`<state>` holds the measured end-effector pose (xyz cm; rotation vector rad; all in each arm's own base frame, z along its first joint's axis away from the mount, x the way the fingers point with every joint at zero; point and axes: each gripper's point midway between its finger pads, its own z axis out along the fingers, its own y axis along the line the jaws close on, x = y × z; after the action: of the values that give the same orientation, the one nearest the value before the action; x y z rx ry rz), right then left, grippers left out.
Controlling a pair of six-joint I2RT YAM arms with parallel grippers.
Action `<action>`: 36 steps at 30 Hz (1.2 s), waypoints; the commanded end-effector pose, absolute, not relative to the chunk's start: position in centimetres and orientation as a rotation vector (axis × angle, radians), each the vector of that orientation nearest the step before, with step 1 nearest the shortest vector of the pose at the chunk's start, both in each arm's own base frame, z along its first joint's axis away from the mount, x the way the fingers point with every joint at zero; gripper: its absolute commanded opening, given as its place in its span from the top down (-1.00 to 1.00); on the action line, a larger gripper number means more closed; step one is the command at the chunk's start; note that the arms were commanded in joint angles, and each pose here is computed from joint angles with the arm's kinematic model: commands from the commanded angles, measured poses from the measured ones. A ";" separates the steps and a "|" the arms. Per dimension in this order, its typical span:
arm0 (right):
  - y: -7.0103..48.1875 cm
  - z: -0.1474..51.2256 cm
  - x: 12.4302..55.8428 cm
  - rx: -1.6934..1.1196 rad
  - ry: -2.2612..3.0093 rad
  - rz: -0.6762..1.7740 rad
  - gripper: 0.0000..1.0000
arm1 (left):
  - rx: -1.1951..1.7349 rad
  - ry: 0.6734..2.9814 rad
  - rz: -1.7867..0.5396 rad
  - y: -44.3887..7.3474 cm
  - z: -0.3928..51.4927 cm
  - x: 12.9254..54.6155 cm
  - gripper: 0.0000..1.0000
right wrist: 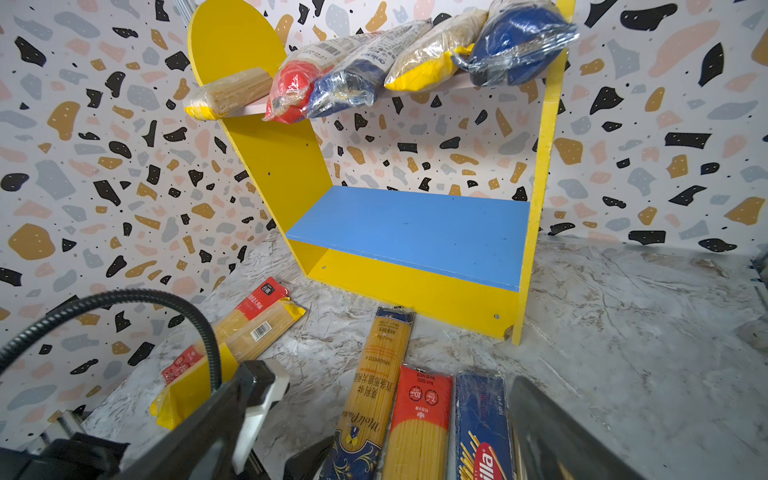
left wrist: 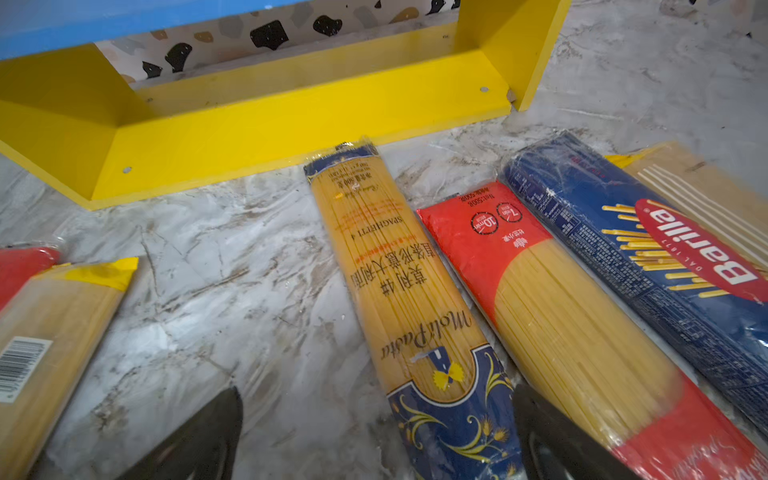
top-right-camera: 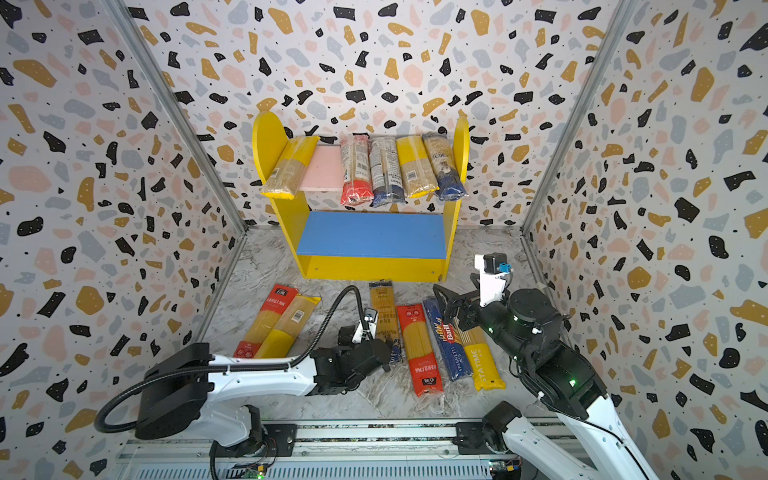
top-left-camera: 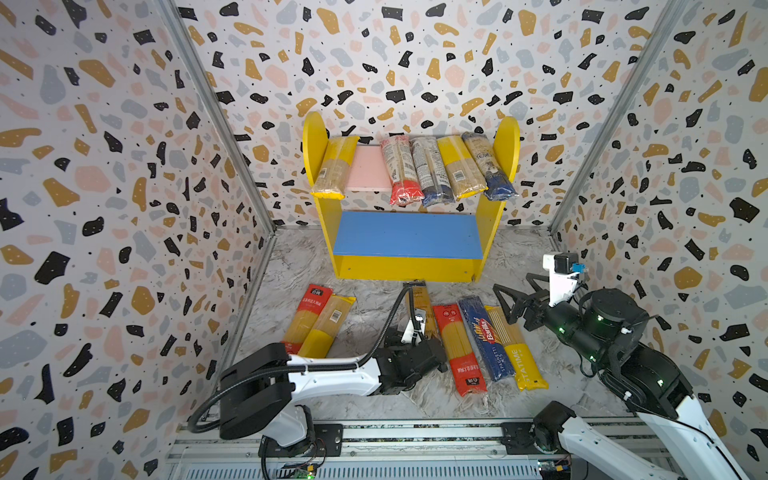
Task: Place and organize the pasta boxes and bags onto the shelf
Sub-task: 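Open the left gripper and draw it back down toward the table bags, then lower the left gripper onto the Moli Pasta spaghetti bag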
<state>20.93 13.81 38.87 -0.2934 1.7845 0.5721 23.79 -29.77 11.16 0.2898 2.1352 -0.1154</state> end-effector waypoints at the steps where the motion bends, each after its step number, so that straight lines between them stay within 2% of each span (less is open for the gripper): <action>1: 13.3 37.9 20.9 -0.285 1.815 0.543 -0.98 | 0.185 2.107 -0.183 -31.3 11.8 24.4 -0.99; 8: 13.0 36.4 21.0 -0.274 1.837 0.517 -0.98 | 0.209 2.185 -0.240 -33.4 8.1 23.9 -0.99; 26: 13.3 34.9 21.9 -0.269 1.859 0.489 -0.98 | 0.264 2.244 -0.221 -35.2 4.4 24.4 -0.99; 31: 13.4 34.9 22.0 -0.270 1.859 0.489 -0.98 | 0.260 2.290 -0.243 -34.8 2.9 24.5 -0.99; 36: 13.5 34.8 22.2 -0.271 1.863 0.489 -0.98 | 0.207 2.331 -0.209 -31.7 1.9 25.1 -0.99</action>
<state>21.91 13.38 34.28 -0.2774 1.8855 0.4877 24.72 -33.32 2.15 0.2574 2.3159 -0.2046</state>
